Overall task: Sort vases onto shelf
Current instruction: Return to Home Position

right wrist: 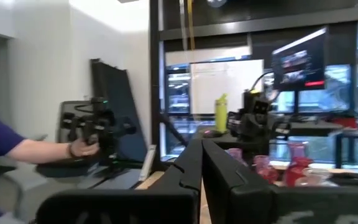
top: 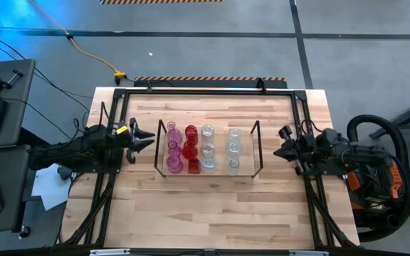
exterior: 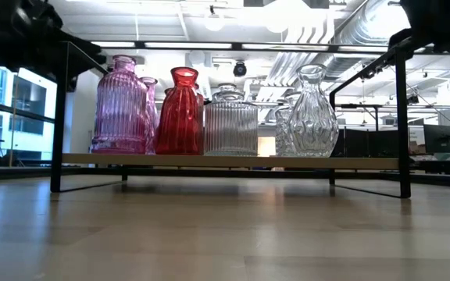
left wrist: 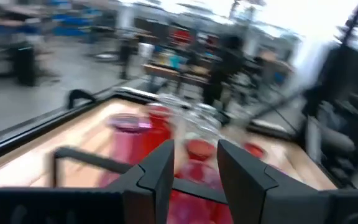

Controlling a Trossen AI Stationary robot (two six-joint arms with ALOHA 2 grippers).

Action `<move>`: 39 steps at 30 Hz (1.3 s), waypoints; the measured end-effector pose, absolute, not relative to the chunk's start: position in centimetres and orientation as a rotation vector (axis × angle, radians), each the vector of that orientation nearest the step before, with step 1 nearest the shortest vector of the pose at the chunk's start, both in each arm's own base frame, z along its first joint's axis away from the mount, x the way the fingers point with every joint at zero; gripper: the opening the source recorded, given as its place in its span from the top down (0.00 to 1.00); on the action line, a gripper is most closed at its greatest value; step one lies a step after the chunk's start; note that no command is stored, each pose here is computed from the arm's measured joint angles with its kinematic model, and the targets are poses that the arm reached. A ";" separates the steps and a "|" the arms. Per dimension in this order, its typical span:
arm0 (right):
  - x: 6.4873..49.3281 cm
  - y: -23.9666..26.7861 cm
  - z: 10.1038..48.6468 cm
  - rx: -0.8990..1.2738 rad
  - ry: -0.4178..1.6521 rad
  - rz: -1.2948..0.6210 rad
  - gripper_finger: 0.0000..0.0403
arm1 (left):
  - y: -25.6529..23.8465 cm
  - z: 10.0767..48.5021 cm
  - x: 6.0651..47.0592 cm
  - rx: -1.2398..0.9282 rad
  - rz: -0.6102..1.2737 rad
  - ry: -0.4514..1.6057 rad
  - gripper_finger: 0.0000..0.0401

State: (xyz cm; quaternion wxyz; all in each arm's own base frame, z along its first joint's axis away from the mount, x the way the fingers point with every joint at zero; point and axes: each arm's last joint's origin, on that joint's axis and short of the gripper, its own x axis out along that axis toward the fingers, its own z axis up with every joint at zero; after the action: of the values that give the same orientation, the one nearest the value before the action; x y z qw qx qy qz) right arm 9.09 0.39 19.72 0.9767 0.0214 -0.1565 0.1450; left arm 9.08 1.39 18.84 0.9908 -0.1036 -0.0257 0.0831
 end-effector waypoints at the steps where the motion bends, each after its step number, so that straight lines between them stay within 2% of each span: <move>1: 9.1 0.3 19.7 0.046 -0.310 0.310 1.00 | 1.3 18.8 9.1 -0.183 0.131 -0.045 0.71; 4: 9.1 0.1 19.6 0.057 -0.287 0.341 1.00 | 1.2 18.8 9.1 -0.171 0.112 -0.040 0.71; 11: 9.1 -0.2 19.3 0.059 -0.257 0.307 1.00 | 1.6 16.9 9.6 -0.153 0.199 -0.034 0.71; 17: 9.2 -0.1 19.2 0.052 -0.244 0.334 1.00 | 1.5 17.7 9.5 -0.069 0.197 -0.110 0.71; 20: 9.2 -0.1 19.0 0.048 -0.232 0.332 1.00 | 1.6 17.4 9.5 -0.056 0.218 -0.085 0.71; 27: 9.2 0.2 18.5 -0.034 -0.186 0.437 1.00 | 1.5 16.9 9.6 -0.057 0.203 -0.035 0.71; 33: 9.2 0.2 18.4 -0.076 -0.193 0.430 1.00 | 1.5 16.9 9.6 -0.070 0.196 -0.030 0.71; 39: 9.4 0.1 17.5 -0.103 -0.112 0.427 1.00 | 1.5 16.8 9.6 -0.130 0.196 -0.027 0.71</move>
State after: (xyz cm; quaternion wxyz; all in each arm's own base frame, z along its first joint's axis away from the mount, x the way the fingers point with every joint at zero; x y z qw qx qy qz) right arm 9.35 0.15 17.51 0.9744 -0.0510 -0.0555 0.2119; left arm 9.65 1.51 16.83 0.9930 -0.0651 -0.0136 0.0976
